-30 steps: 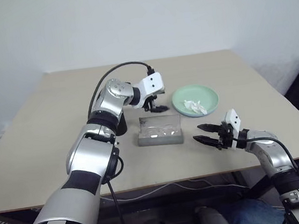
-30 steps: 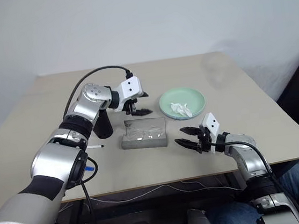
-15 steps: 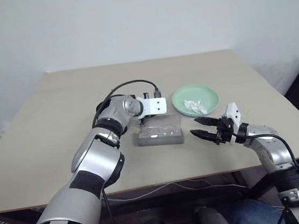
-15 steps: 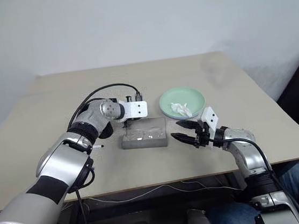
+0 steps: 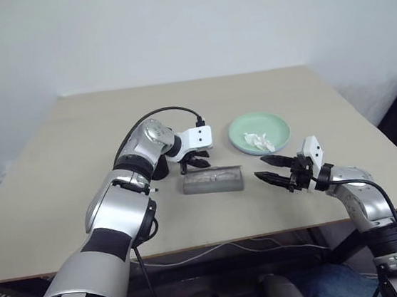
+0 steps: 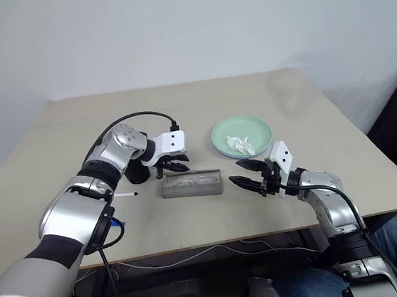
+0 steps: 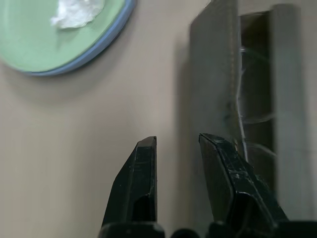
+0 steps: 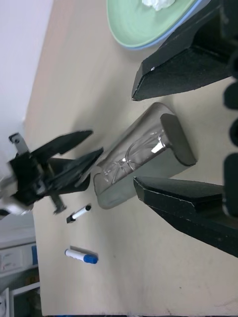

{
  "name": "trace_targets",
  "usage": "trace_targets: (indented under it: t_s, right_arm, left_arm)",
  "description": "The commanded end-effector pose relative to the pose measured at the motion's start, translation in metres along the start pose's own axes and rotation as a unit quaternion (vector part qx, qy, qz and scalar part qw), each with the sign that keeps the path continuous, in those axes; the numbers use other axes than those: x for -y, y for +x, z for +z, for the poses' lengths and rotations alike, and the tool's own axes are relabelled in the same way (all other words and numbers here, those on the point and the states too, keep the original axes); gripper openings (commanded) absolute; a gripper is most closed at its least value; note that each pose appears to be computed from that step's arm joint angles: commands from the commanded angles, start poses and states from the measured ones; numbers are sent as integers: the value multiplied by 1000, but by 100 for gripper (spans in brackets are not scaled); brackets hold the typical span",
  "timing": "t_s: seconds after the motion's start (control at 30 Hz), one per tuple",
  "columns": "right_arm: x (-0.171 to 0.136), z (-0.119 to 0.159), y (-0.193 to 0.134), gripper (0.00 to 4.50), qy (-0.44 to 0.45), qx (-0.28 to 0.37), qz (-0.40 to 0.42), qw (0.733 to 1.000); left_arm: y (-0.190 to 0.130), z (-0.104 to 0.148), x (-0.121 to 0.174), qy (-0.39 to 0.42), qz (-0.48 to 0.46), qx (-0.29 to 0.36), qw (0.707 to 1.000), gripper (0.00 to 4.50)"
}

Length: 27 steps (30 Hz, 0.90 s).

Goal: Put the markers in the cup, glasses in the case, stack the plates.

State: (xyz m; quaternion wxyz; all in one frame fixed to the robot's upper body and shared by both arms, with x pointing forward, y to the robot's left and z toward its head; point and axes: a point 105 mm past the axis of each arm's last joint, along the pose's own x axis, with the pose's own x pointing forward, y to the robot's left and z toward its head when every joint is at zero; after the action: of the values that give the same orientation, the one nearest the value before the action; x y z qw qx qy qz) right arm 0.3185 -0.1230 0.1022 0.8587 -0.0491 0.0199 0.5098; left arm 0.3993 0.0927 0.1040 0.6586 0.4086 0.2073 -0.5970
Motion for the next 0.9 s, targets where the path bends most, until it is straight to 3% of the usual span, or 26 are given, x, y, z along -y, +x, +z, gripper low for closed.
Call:
trace_targets:
  t_s: [0.03,0.27,0.4,0.6,0.77,0.9]
  right_arm:
    - [4,20,5,264,-24,25,4,999]
    - [3,21,10,264,-23,24,18,999]
    - [2,22,13,264,-23,23,25,999]
    - [1,22,16,264,-23,22,34,999]
    - [1,21,17,264,-22,16,43,999]
    - [1,21,19,264,-22,13,50,998]
  left_arm:
    - [-7,-2,10,31,-32,6,999,136]
    - [-6,-24,27,43,-42,-20,998,136]
    - [-16,-12,21,31,-10,26,999,136]
    - [-57,11,26,38,11,108,993,136]
    - [-104,-23,55,42,-17,46,998,136]
    - [-121,-45,70,29,-38,-4,999,136]
